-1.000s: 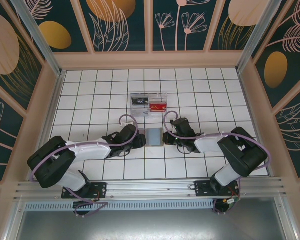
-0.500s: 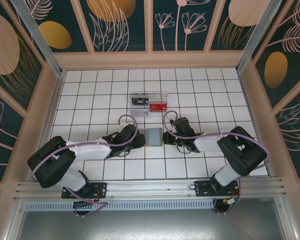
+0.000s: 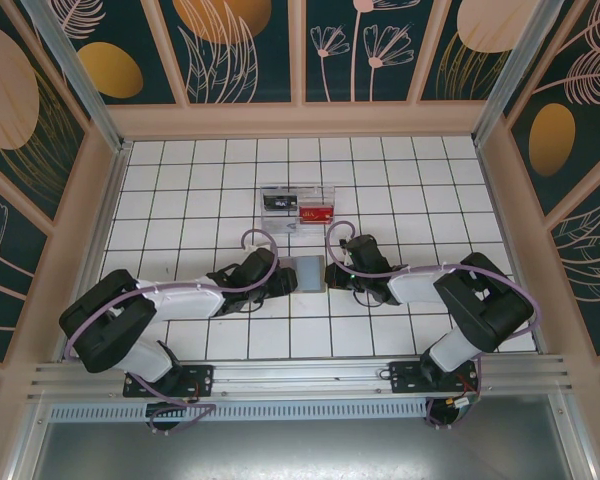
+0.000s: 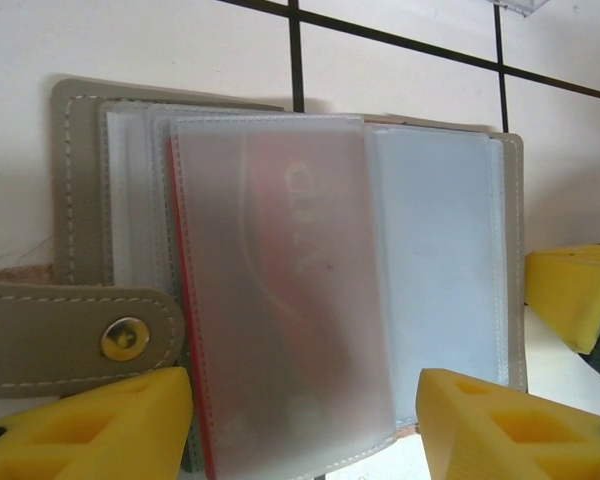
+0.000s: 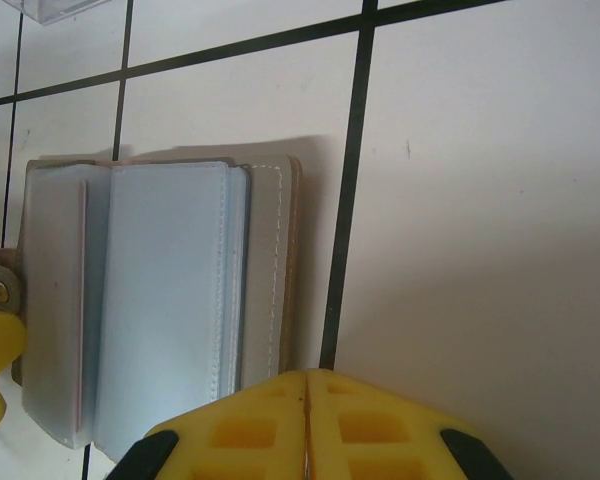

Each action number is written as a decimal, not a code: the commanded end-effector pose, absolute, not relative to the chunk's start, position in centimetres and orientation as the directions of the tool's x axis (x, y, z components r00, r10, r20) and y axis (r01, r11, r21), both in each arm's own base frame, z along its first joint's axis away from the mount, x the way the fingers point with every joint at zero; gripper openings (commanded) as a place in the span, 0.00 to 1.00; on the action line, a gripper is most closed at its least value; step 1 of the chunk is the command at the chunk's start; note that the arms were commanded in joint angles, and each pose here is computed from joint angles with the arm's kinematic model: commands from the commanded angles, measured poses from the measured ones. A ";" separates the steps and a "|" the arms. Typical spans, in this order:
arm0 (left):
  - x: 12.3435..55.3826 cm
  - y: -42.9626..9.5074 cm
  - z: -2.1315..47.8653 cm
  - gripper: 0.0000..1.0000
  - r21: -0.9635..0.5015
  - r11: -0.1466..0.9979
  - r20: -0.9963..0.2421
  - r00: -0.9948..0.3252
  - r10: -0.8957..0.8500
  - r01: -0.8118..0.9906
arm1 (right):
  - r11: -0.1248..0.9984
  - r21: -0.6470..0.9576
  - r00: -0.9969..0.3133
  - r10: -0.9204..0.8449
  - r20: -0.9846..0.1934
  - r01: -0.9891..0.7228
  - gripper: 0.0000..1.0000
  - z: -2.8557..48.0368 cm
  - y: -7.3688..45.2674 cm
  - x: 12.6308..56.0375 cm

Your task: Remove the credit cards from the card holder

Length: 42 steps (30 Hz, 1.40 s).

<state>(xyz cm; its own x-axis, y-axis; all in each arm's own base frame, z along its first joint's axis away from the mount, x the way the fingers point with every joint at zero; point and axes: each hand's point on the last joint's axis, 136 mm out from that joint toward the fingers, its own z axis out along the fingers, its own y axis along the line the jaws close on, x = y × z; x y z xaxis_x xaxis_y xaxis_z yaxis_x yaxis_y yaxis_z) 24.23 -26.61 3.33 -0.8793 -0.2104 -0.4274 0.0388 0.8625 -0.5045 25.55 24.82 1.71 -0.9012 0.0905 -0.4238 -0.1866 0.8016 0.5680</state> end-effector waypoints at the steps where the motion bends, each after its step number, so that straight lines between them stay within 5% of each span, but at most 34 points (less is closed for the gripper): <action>1: 24.2 -28.1 3.6 0.62 -0.521 0.850 -0.427 -0.886 -0.178 0.080 | 0.805 0.564 -0.912 0.075 -0.404 -0.184 0.10 0.8 25.2 25.6; 25: 25.1 -30.4 6.8 0.80 -0.571 0.804 -0.469 -0.869 -0.156 0.163 | 0.812 0.554 -0.910 0.076 -0.408 -0.181 0.12 0.8 25.0 25.7; 42: 25.3 -26.4 7.3 0.58 -0.462 0.875 -0.552 -0.819 -0.157 0.144 | 0.803 0.564 -0.851 0.150 -0.503 -0.191 0.19 5.3 24.2 26.8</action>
